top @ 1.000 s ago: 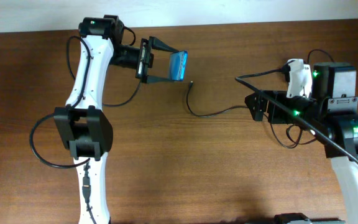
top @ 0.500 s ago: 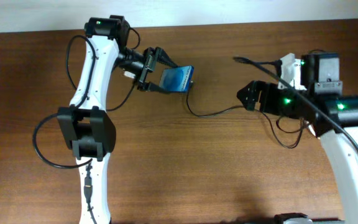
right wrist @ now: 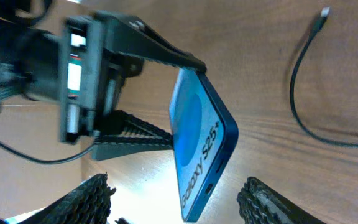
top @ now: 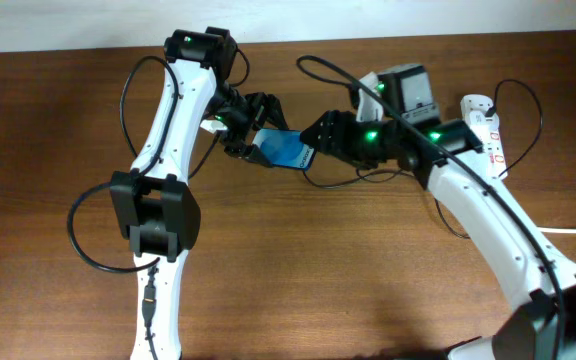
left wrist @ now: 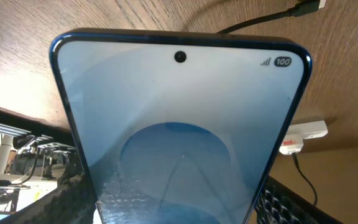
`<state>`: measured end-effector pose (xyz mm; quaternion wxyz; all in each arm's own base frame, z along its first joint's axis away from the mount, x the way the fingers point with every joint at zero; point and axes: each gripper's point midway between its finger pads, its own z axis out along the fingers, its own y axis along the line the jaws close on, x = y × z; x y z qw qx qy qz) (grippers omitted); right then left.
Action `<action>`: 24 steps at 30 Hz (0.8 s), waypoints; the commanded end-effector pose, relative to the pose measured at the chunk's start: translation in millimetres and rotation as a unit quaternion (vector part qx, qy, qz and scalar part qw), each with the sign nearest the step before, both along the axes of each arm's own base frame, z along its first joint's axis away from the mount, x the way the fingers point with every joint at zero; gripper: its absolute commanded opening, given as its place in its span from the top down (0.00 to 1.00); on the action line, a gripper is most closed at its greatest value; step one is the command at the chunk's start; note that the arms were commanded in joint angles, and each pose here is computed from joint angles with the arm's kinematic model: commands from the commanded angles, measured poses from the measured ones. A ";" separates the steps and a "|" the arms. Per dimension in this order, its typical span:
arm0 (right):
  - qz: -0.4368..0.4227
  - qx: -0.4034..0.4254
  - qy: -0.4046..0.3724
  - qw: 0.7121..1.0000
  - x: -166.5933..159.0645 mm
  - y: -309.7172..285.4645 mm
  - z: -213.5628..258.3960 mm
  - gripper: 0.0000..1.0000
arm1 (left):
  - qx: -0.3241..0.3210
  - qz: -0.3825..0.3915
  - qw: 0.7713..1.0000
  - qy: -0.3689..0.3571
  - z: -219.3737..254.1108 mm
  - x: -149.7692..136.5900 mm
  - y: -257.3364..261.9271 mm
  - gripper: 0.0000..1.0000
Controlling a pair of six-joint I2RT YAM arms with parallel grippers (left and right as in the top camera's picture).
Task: Plug charger to phone and switch on socket
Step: 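Bring the right gripper to the phone and grip its edge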
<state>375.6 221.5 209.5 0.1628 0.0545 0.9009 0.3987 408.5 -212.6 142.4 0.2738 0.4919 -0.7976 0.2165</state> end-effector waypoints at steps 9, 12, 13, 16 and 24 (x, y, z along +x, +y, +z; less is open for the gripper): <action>-0.035 -0.030 0.029 0.999 10.8 28.4 -32.5 0.52 | -0.008 0.006 1.000 -0.008 12.0 1.1 -3.0 1.00; -0.065 -0.051 0.029 0.996 12.6 30.4 -37.2 0.61 | -0.029 0.007 1.000 -0.003 17.0 -0.3 -9.2 1.00; -0.066 -0.049 0.024 0.996 15.0 31.8 -36.3 0.64 | -0.034 0.007 0.999 -0.002 18.4 -0.7 -10.9 1.00; -0.071 -0.047 0.024 0.996 20.2 33.4 -40.9 0.64 | -0.047 0.004 0.999 0.002 21.6 -2.8 -16.7 1.00; -0.078 -0.037 0.020 0.996 26.4 36.9 -41.1 0.78 | -0.060 0.002 0.998 0.005 25.0 -4.7 -22.5 1.00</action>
